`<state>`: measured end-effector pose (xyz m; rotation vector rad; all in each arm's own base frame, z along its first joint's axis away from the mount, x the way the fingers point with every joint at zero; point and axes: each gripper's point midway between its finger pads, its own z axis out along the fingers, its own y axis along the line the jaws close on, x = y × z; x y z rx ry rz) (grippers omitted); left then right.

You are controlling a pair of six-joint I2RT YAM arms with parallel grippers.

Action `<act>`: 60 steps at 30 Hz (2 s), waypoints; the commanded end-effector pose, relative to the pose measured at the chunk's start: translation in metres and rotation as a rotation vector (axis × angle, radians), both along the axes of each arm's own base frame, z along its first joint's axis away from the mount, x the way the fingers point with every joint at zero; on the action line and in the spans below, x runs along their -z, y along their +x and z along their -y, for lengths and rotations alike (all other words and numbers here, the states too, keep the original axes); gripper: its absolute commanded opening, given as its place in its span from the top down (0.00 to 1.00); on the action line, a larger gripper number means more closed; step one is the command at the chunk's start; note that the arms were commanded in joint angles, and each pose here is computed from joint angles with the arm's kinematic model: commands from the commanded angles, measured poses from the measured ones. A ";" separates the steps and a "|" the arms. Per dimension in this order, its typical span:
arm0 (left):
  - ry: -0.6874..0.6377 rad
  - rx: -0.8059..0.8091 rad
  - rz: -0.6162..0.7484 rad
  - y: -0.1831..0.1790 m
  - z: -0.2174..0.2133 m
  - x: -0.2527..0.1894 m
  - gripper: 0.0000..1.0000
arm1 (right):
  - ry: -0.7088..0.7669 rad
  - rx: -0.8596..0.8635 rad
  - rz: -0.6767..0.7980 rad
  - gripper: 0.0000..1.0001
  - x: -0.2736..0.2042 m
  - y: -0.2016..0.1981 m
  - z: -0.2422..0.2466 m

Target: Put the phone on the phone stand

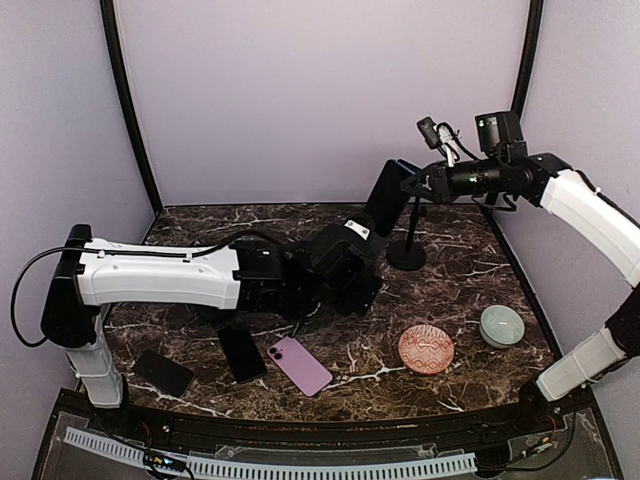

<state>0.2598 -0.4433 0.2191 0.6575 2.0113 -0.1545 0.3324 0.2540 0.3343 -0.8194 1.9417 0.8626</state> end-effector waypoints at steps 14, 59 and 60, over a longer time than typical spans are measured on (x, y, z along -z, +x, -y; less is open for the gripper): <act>-0.169 -0.085 0.002 -0.018 -0.064 -0.034 0.01 | -0.056 0.231 0.072 1.00 0.014 0.080 0.001; -0.136 -0.096 -0.023 -0.019 -0.068 -0.020 0.01 | -0.168 0.278 -0.091 1.00 0.104 0.093 -0.015; -0.135 -0.094 -0.025 -0.019 -0.067 -0.019 0.01 | -0.171 0.275 -0.098 1.00 0.107 0.093 -0.016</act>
